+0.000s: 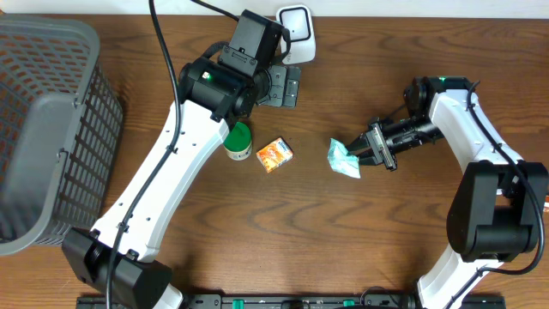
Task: Scan the item barcode
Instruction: 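Lift the wipes pack and carry it left toward the scanner, then raise the green wipes pack up toward the scanner with right gripper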
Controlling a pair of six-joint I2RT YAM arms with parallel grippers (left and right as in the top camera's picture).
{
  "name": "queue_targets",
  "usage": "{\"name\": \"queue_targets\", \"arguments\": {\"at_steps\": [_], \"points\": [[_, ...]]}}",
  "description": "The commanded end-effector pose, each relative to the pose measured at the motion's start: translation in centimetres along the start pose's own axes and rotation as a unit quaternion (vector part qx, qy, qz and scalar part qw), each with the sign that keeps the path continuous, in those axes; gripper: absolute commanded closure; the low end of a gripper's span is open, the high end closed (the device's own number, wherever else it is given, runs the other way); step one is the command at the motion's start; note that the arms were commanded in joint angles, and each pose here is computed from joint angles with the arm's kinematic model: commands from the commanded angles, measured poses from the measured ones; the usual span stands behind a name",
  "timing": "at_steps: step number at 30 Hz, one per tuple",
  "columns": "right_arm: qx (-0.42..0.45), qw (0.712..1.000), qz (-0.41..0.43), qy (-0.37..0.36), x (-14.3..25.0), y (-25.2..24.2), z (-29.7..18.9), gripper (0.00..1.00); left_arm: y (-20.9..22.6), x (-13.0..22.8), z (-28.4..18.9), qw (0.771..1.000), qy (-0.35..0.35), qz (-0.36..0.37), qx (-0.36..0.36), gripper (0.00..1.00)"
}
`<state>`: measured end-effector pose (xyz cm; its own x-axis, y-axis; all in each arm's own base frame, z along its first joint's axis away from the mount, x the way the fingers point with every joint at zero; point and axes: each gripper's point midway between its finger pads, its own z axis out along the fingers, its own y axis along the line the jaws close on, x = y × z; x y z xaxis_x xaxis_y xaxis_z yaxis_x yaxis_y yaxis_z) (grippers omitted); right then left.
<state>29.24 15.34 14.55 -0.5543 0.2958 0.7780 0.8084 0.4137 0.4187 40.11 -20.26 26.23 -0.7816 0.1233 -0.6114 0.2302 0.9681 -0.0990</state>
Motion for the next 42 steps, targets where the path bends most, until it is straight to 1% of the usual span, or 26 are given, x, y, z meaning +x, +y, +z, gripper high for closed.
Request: {"name": "queue_targets", "arguments": {"at_steps": [1,4,8,20,24,28,31,39,40,42], "points": [[-0.033,0.998,0.053,0.018,1.0,1.4,-0.5,0.87,0.2,-0.2,-0.1,1.0,-0.002,0.007,-0.004,0.02],[-0.045,0.996,0.066,0.027,1.2,1.8,-0.7,0.92,0.2,-0.2,-0.1,1.0,-0.002,0.007,-0.004,0.02],[-0.06,0.995,0.067,0.03,1.1,2.3,-1.0,0.93,0.2,-0.2,-0.1,1.0,-0.002,0.007,-0.004,0.02],[-0.088,0.993,0.07,0.039,0.9,3.3,-1.5,0.92,0.2,-0.2,-0.1,1.0,-0.002,0.007,-0.004,0.02],[-0.099,0.993,0.062,0.027,0.0,4.0,-1.7,0.91,0.2,-0.2,-0.1,1.0,-0.002,0.007,-0.004,0.02],[-0.116,0.992,0.046,0.013,-1.0,5.1,-2.0,0.94,0.2,-0.2,-0.1,1.0,-0.002,0.007,-0.003,0.02],[-0.123,0.992,0.039,0.007,-1.4,5.3,-2.3,0.94,0.2,-0.2,-0.1,1.0,-0.002,0.007,-0.003,0.02],[-0.122,0.992,0.035,-0.014,-2.4,5.1,-2.9,0.9,0.2,-0.2,-0.1,1.0,-0.002,0.007,-0.004,0.02],[-0.122,0.992,0.032,-0.014,-2.4,5.1,-2.9,0.9,0.2,-0.2,-0.1,1.0,-0.002,0.007,-0.003,0.02],[-0.122,0.992,0.032,-0.014,-2.4,5.1,-2.8,0.94,0.2,-0.2,-0.1,1.0,-0.002,0.007,-0.003,0.02]]}}
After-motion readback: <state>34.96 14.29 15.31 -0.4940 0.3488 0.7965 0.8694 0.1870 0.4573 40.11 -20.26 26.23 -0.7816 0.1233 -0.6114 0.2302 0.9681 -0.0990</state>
